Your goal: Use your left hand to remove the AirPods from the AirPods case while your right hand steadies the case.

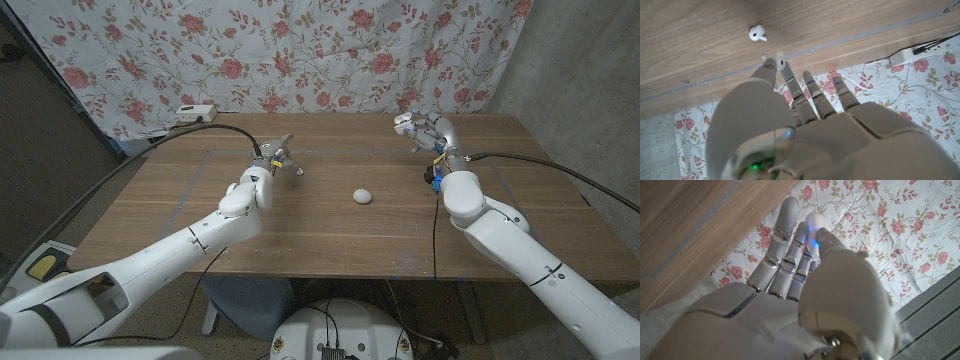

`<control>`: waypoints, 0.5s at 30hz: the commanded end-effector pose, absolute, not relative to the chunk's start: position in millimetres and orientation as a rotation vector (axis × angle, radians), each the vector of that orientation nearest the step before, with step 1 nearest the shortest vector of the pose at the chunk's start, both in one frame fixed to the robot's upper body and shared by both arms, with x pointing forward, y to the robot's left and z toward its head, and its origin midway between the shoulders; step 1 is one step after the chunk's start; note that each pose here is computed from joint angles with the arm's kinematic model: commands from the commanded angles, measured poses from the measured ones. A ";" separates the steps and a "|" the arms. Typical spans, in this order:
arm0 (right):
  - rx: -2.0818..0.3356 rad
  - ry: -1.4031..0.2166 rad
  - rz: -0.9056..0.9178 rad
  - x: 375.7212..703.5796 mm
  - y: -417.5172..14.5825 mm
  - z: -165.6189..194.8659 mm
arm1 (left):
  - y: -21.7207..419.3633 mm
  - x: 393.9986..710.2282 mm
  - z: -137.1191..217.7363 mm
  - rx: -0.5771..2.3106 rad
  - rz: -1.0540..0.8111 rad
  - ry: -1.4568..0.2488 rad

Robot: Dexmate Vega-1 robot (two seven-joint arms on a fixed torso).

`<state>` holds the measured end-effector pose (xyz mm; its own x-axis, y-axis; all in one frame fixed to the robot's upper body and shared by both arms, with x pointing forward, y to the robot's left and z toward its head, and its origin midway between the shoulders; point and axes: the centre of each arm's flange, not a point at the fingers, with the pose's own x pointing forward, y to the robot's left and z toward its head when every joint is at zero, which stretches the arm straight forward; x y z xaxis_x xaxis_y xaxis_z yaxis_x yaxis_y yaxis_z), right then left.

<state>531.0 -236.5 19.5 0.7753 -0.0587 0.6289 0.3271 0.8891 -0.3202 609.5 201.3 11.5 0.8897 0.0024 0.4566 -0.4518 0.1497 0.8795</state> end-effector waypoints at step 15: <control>-0.428 -0.646 -0.208 532.4 -234.4 16.2 | 205.7 613.4 7.5 1.409 0.306 -0.360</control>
